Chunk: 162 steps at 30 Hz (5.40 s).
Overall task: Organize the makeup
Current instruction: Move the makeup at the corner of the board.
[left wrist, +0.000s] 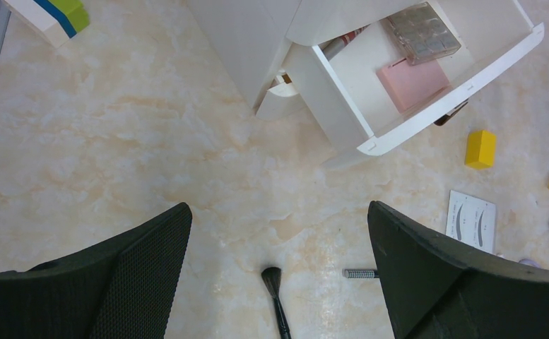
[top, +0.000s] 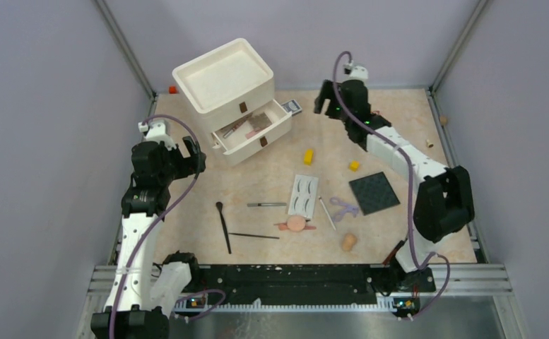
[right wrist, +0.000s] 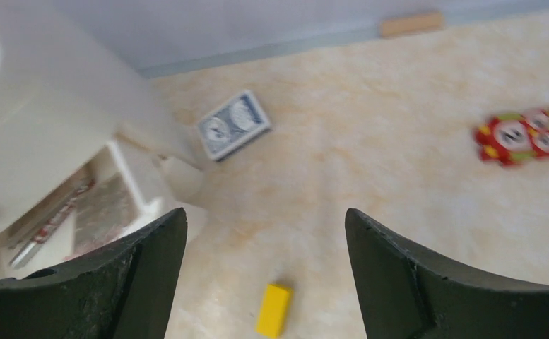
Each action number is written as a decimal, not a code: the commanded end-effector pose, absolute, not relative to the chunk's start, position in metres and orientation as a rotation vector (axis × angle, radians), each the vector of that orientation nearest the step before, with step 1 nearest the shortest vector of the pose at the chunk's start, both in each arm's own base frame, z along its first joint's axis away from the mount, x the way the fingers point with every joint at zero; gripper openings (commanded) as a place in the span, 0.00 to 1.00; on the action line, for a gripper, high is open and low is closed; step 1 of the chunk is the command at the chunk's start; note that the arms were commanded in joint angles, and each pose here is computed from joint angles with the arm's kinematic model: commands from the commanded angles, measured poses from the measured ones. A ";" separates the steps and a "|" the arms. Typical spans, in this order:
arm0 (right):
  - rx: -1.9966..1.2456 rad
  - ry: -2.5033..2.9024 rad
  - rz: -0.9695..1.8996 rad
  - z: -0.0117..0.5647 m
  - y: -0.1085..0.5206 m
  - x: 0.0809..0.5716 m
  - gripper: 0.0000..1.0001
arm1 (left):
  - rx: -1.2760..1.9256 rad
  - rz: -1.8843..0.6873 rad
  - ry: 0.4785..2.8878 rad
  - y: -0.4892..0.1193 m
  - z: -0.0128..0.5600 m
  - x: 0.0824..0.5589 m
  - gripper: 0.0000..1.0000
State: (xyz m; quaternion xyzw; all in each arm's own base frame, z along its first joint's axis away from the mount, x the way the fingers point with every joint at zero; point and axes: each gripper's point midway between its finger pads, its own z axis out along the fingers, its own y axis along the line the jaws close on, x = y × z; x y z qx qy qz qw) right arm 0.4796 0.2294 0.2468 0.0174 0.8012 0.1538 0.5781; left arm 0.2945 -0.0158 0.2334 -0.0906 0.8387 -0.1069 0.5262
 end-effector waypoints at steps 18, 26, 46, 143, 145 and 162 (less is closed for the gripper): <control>0.696 2.359 0.139 0.115 0.029 0.375 0.85 | -0.205 -0.286 2.013 -0.022 0.222 0.283 0.99; 0.617 2.410 0.273 0.102 0.061 0.320 0.81 | -0.207 -0.291 2.016 -0.022 0.220 0.283 0.99; 1.282 2.332 -0.293 0.085 0.005 0.192 0.86 | -0.193 -0.314 2.016 -0.026 0.220 0.283 0.99; 1.603 2.586 -0.745 0.033 -0.016 0.117 0.00 | -0.198 -0.326 2.036 -0.027 0.214 0.285 0.99; 1.610 2.612 -0.746 0.026 -0.013 0.115 0.00 | -0.198 -0.326 2.036 -0.027 0.214 0.285 0.99; 1.543 2.689 -0.584 0.011 0.001 0.141 0.00 | -0.199 -0.322 2.034 -0.026 0.214 0.285 0.99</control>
